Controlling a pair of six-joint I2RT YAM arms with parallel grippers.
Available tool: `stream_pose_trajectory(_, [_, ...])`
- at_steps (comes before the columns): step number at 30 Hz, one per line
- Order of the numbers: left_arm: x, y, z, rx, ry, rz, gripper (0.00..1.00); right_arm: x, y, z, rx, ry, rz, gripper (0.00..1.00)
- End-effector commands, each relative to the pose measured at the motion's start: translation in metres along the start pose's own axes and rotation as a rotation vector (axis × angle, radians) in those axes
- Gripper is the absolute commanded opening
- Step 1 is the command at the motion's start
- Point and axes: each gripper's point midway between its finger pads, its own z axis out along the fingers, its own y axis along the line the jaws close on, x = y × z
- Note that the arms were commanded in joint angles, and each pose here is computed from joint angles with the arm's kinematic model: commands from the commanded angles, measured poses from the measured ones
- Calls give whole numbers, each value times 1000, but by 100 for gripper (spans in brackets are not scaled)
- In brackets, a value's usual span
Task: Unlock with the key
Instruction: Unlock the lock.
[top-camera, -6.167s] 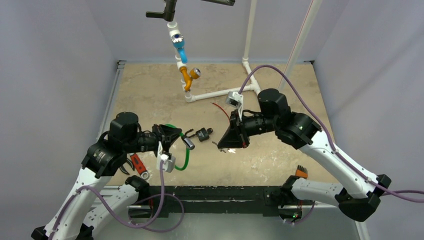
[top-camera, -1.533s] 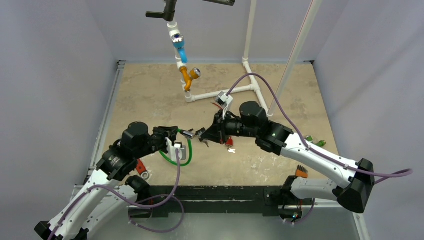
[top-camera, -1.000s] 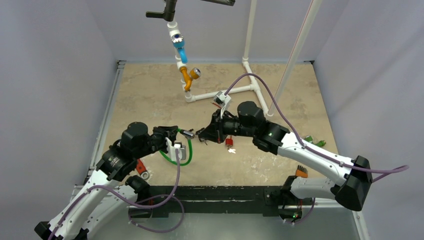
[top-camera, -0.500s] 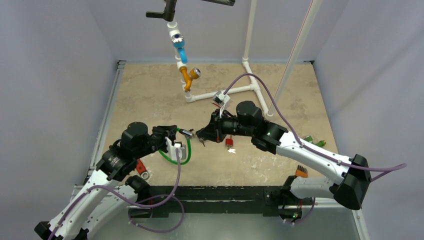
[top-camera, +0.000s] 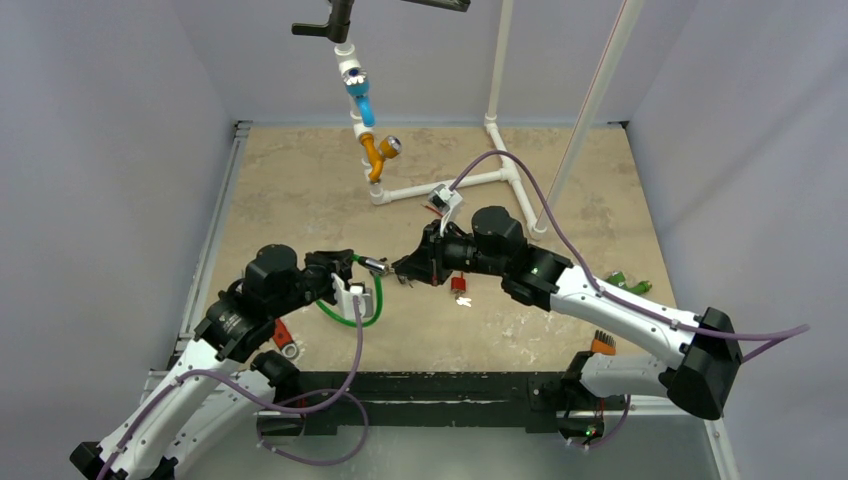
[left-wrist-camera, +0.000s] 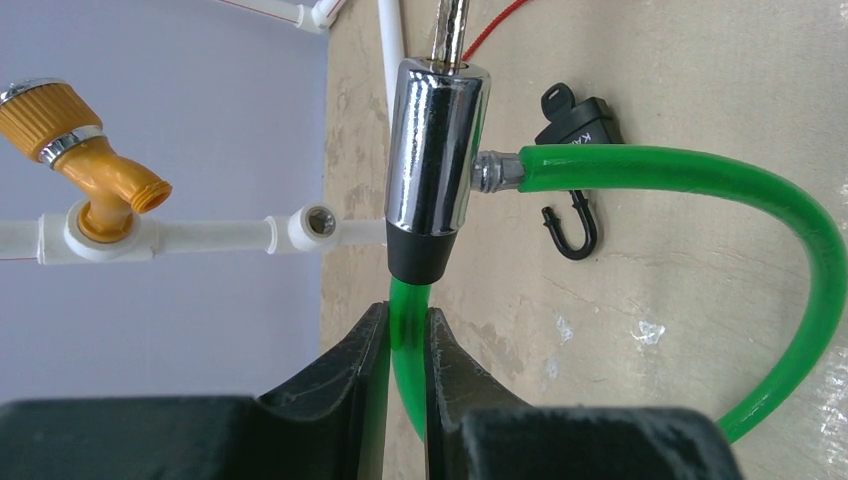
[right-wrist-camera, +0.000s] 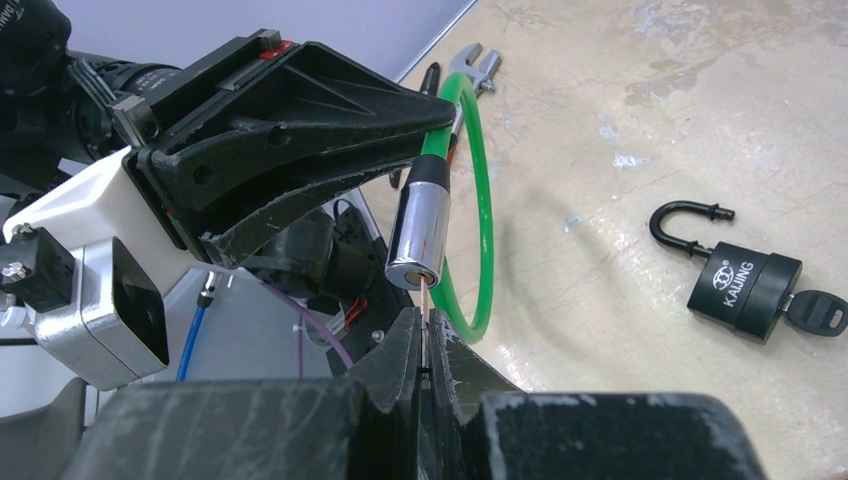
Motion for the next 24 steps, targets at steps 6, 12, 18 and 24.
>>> stream_pose_trajectory(6, [-16,30,-3,-115,-51,57,0,-22,2,12,-7,-96,45,0])
stream_pose_trajectory(12, [-2,37,-4,-149,32,64,0,-20,-6,20,21,-95,82,0])
stream_pose_trajectory(18, [4,40,-2,-176,70,77,0,-23,-7,21,27,-113,102,0])
stream_pose_trajectory(24, [8,43,-2,-193,94,79,0,-22,-5,24,10,-113,120,0])
